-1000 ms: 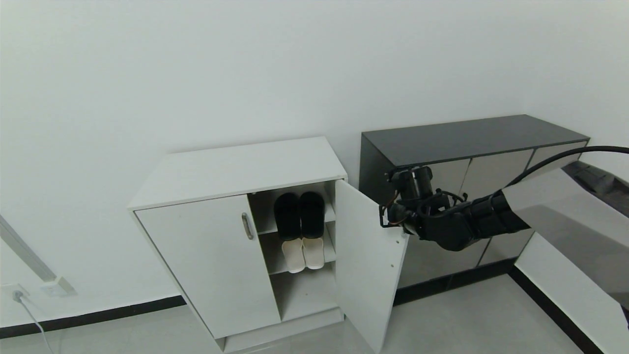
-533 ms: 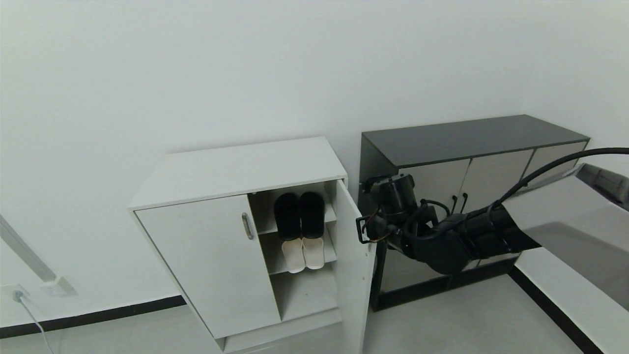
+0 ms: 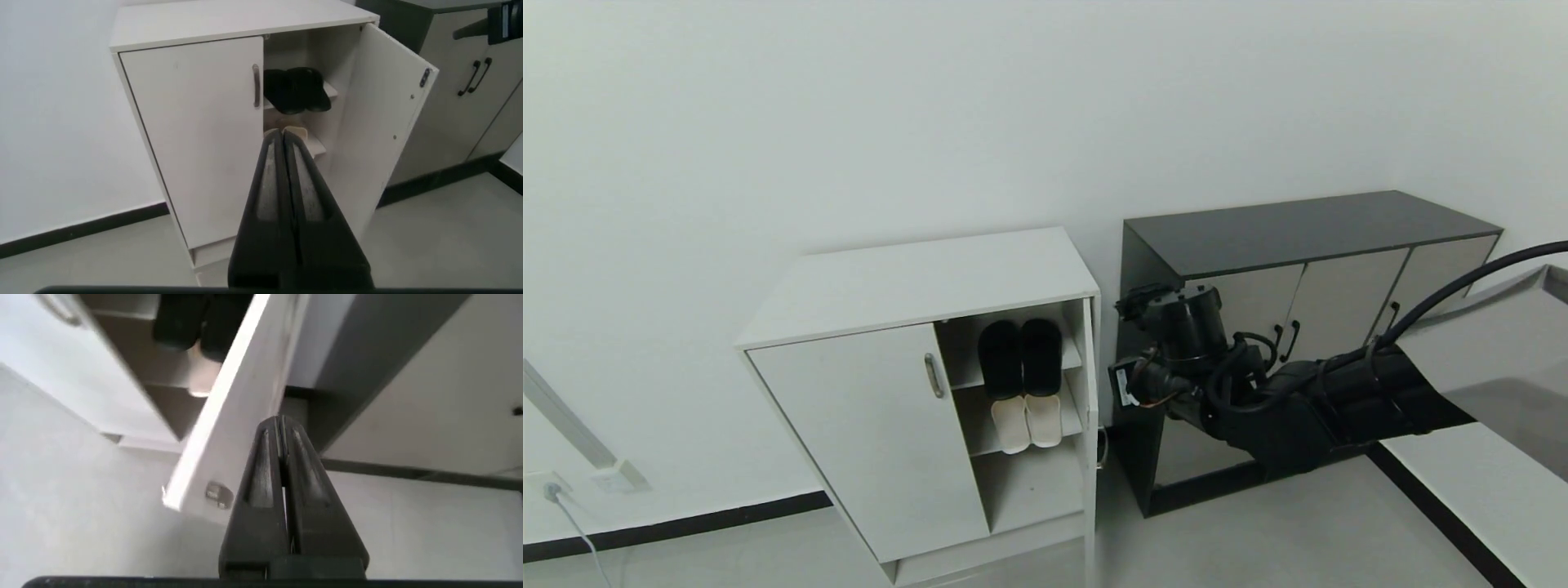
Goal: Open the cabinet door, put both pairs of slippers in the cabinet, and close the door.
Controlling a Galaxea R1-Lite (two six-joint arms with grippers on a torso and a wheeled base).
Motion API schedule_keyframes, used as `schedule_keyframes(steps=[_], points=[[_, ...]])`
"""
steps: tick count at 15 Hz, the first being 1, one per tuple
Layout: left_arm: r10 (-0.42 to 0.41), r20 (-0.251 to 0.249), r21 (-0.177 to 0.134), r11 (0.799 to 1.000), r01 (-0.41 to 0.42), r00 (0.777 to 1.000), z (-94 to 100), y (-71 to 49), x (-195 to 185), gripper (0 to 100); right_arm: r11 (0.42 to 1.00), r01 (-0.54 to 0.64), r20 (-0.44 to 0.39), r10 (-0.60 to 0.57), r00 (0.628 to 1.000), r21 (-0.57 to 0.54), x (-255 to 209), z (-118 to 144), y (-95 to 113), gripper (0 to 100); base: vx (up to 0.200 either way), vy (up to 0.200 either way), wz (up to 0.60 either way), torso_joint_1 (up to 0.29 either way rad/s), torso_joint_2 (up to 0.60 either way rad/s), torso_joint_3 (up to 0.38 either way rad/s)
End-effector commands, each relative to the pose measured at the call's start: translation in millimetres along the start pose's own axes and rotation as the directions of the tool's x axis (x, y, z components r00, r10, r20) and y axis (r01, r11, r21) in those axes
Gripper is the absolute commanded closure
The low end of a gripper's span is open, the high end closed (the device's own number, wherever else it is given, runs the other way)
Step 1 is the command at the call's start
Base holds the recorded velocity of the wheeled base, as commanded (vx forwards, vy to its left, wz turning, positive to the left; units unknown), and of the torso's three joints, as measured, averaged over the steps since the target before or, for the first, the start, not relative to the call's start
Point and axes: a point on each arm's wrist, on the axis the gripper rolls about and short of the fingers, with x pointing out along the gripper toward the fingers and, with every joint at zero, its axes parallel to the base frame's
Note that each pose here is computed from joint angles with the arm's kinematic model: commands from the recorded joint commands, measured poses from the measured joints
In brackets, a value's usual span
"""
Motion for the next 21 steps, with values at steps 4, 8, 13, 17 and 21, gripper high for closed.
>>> schedule_keyframes(steps=[4,8,13,17,21], points=[[0.0,0.0,0.0,1.0,0.0,1.0,0.0,0.0,0.0,100,0.999,-0.044,0.003,0.044,0.999,0.003,-11.1,3.5,-1.3,100,0.0,0.0,0.6,0.0,0.0,0.0],[0.0,0.0,0.0,1.0,0.0,1.0,0.0,0.0,0.0,100,0.997,-0.068,-0.004,0.068,0.998,-0.019,-13.7,-3.7,-4.8,100,0.0,0.0,0.0,0.0,0.0,0.0],[0.0,0.0,0.0,1.0,0.0,1.0,0.0,0.0,0.0,100,0.986,0.126,-0.064,-0.133,0.989,-0.106,-22.9,4.2,-34.6,100,0.0,0.0,0.0,0.0,0.0,0.0],[0.001,0.0,0.0,1.0,-0.001,1.0,0.0,0.0,0.0,100,0.979,0.163,-0.101,-0.175,0.979,-0.122,-33.6,5.1,-51.0,100,0.0,0.0,0.0,0.0,0.0,0.0],[0.0,0.0,0.0,1.0,0.0,1.0,0.0,0.0,0.0,100,0.973,0.149,-0.207,-0.184,0.961,-0.174,-28.8,-12.7,-52.0,100,0.0,0.0,0.0,0.0,0.0,0.0]])
